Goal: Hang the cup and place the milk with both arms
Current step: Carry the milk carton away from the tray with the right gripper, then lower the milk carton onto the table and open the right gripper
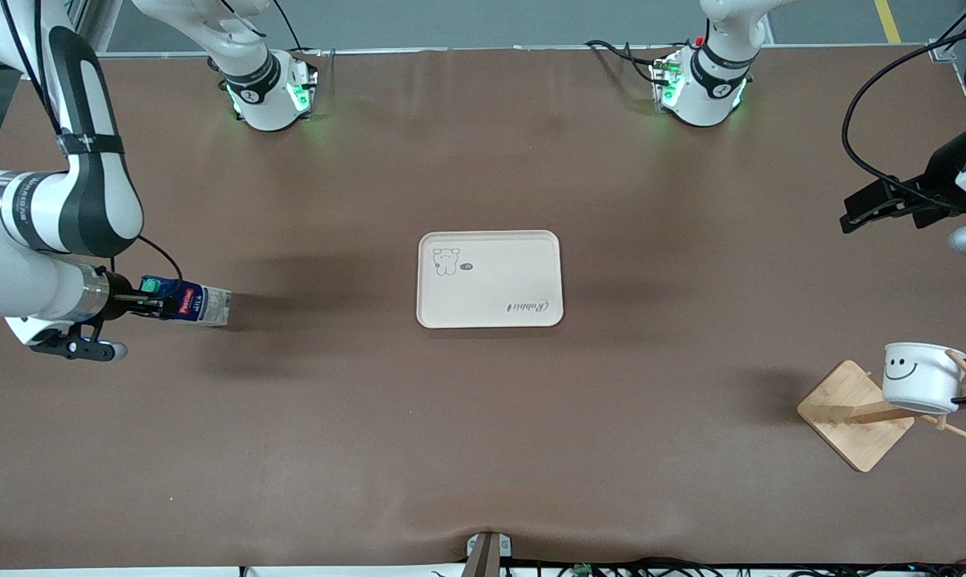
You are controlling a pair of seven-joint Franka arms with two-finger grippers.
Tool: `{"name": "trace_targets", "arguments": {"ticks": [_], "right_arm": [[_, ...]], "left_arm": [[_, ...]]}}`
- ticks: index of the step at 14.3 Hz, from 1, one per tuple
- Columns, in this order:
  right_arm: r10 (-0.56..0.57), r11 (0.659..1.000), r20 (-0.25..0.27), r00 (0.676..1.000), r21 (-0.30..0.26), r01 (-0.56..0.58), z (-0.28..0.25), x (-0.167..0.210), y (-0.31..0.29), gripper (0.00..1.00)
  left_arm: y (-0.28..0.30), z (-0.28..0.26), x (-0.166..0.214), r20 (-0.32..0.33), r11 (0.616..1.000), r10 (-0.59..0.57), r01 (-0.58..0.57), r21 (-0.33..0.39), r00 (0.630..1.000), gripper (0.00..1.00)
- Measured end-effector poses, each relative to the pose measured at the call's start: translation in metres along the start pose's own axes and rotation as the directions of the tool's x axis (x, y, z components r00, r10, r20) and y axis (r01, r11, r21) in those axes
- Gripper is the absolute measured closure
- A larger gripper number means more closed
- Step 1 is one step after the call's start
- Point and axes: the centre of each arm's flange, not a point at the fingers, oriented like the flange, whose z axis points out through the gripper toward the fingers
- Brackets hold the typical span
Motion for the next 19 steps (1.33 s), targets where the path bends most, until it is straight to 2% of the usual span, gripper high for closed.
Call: {"name": "trace_targets", "arguments": {"ticks": [4,8,14,15,19], "right_arm": [[-0.002,1.000,-0.007,1.000,0.000,0.002,0.026,-0.010,0.015,0.45],[0.002,1.000,-0.035,0.999,0.005,-0.002,0.027,-0.018,0.018,0.45],[0.002,1.000,-0.040,0.999,0.007,-0.002,0.027,-0.020,0.019,0.48],[0.002,1.000,-0.039,0.999,0.006,-0.002,0.028,-0.021,0.019,0.43],[0.003,1.000,-0.013,1.000,0.005,-0.003,0.040,-0.025,0.020,0.02]], "left_arm": [[0.000,-0.009,-0.013,0.023,1.000,0.011,-0.011,0.020,1.000,0.00],[0.005,-0.018,-0.025,0.018,0.998,0.049,-0.050,0.028,0.999,0.00],[0.012,-0.018,-0.029,0.019,0.998,0.062,-0.063,0.030,0.998,0.00],[0.013,-0.018,-0.029,0.019,0.997,0.065,-0.065,0.030,0.998,0.00],[0.013,-0.019,-0.031,0.019,0.997,0.065,-0.066,0.030,0.998,0.00]]}}
